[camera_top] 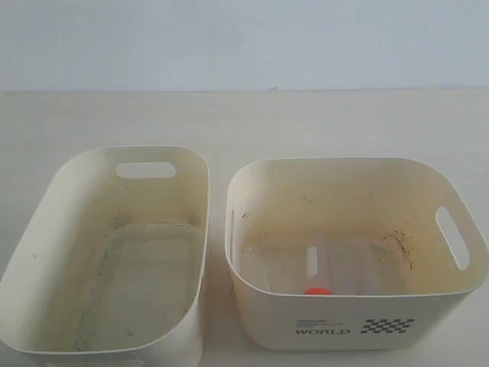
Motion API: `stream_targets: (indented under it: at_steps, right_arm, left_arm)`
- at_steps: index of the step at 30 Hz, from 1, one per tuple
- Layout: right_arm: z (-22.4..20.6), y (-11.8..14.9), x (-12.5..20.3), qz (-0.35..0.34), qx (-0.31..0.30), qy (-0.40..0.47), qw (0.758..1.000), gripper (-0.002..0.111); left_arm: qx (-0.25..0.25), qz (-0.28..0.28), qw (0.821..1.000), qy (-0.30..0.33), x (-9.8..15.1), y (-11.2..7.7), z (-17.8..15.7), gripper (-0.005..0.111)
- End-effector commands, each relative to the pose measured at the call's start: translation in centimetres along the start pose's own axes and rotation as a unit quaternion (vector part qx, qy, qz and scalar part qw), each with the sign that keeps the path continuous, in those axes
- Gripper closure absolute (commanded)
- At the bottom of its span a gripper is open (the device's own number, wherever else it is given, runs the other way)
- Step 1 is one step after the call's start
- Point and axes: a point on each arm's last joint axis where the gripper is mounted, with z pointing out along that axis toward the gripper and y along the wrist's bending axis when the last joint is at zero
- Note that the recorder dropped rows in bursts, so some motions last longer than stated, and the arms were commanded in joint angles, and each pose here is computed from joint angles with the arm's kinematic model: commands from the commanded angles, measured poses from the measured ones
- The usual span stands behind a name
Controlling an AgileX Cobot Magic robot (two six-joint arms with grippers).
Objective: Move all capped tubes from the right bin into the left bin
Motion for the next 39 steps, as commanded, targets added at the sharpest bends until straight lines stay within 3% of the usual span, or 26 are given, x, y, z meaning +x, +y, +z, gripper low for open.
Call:
stream_targets:
  at_steps: [1,4,11,13,14,16,17,19,20,21,22,24,26,28,32,34,37,39]
  right_arm:
    - [-0.1,0.0,-1.0,-0.085,0.005,-0.054,0.995,0.106]
    - [-0.4,0.3,-2.4,-0.141,0.004,-0.133,0.981,0.106]
    - [-1.6,0.8,-5.0,-0.137,-0.005,-0.295,0.946,0.106]
    - [-2.4,1.1,-6.1,-0.102,-0.022,-0.363,0.926,0.106]
    - [-3.6,1.3,-7.1,-0.071,-0.042,-0.441,0.894,0.106]
    - [-5.2,1.2,-8.8,-0.037,-0.044,-0.504,0.862,0.106]
    - [-5.7,1.2,-10.0,-0.019,-0.043,-0.500,0.865,0.106]
    - [-5.6,1.7,-13.4,-0.005,-0.040,-0.397,0.917,0.106]
    - [-4.4,2.2,-15.1,-0.008,-0.035,-0.248,0.968,0.106]
    - [-3.7,2.4,-15.6,-0.009,-0.032,-0.162,0.986,0.106]
    - [-2.3,2.7,-15.9,-0.007,-0.027,-0.016,0.999,0.106]
    - [-0.3,3.2,-15.8,0.031,-0.028,0.150,0.988,0.106]
    - [1.8,3.5,-15.6,0.052,-0.031,0.227,0.972,0.106]
    - [3.6,3.6,-15.3,0.048,-0.035,0.251,0.966,0.106]
    - [6.6,5.7,-14.9,0.051,-0.158,0.279,0.946,0.104]
    - [7.7,6.8,-14.8,0.060,-0.210,0.281,0.934,0.094]
    - [8.8,8.4,-14.8,0.057,-0.237,0.279,0.929,0.073]
    - [9.2,9.7,-14.7,0.054,-0.251,0.287,0.923,0.072]
  left_arm:
    - [0.001,-0.008,1.000,-0.005,-0.2,0.0,0.0,0.102]
    - [0.001,-0.008,1.000,-0.005,-0.2,0.0,0.0,0.102]
    - [0.001,-0.008,1.000,-0.005,-0.2,0.0,0.0,0.102]
    - [0.001,-0.008,1.000,-0.005,-0.2,0.0,0.0,0.102]
    - [0.001,-0.008,1.000,-0.005,-0.2,0.0,0.0,0.102]
    - [0.001,-0.008,1.000,-0.005,-0.2,0.0,0.0,0.102]
    - [0.001,-0.008,1.000,-0.005,-0.2,0.0,0.0,0.102]
    - [0.001,-0.008,1.000,-0.005,-0.2,0.0,0.0,0.102]
    - [0.001,-0.008,1.000,-0.005,-0.2,0.0,0.0,0.102]
    - [0.001,-0.008,1.000,-0.005,-0.2,0.0,0.0,0.102]
    - [0.001,-0.008,1.000,-0.005,-0.2,0.0,0.0,0.102]
    - [0.001,-0.008,1.000,-0.005,-0.2,0.0,0.0,0.102]
    - [0.001,-0.008,1.000,-0.005,-0.2,0.0,0.0,0.102]
    - [0.001,-0.008,1.000,-0.005,-0.2,0.0,0.0,0.102]
    - [0.001,-0.008,1.000,-0.005,-0.2,0.0,0.0,0.102]
    - [0.001,-0.008,1.000,-0.005,-0.2,0.0,0.0,0.102]
    - [0.001,-0.008,1.000,-0.005,-0.2,0.0,0.0,0.102]
    - [0.001,-0.008,1.000,-0.005,-0.2,0.0,0.0,0.102]
